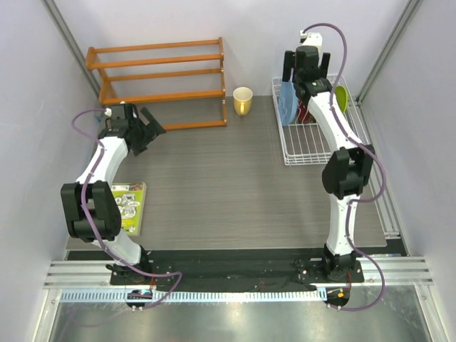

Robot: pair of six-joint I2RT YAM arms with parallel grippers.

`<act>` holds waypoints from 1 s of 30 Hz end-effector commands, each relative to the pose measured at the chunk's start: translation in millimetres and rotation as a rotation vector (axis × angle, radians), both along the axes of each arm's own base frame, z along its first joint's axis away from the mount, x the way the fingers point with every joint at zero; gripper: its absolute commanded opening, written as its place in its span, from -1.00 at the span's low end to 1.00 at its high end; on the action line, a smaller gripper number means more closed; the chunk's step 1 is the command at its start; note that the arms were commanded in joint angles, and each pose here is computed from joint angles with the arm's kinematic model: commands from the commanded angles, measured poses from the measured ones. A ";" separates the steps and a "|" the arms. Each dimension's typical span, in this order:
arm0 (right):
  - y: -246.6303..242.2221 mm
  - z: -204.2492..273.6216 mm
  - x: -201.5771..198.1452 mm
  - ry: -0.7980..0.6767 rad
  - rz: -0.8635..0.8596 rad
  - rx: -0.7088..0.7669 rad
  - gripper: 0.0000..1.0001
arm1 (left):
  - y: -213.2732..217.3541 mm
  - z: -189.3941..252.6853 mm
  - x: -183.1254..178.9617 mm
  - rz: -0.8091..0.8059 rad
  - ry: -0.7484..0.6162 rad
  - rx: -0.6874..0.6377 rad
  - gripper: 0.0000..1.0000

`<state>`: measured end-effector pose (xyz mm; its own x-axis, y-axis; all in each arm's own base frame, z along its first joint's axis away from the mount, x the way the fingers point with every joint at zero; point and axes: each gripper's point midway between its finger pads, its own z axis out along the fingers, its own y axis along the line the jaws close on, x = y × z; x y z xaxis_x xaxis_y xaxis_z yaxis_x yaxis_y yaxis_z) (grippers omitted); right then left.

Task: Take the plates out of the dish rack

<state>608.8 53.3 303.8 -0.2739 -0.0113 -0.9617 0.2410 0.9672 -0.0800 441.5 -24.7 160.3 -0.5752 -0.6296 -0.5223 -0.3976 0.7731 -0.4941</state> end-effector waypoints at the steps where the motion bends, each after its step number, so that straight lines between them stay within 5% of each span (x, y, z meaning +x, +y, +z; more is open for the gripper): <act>1: -6.9 5.4 14.5 0.003 -0.014 -0.059 0.99 | -6.2 37.7 15.9 -0.041 -0.163 -0.012 0.99; 11: 5.4 -34.5 23.8 0.080 -0.015 -0.131 0.77 | -5.5 55.1 13.5 -0.074 -0.290 0.066 0.99; 17: 23.5 -49.7 11.5 0.134 -0.019 -0.230 0.46 | -5.6 51.3 8.1 -0.083 -0.285 0.090 0.99; 30: 18.3 -62.8 -11.4 0.206 -0.129 -0.319 0.14 | -0.4 49.7 -6.4 -0.090 -0.283 0.138 0.99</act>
<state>608.3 98.1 224.5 -0.4676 -0.2529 -0.8470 0.2128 0.8978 -0.3856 435.5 -28.3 185.9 -0.4985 -0.5259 -0.6891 -0.2260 0.8463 -0.4824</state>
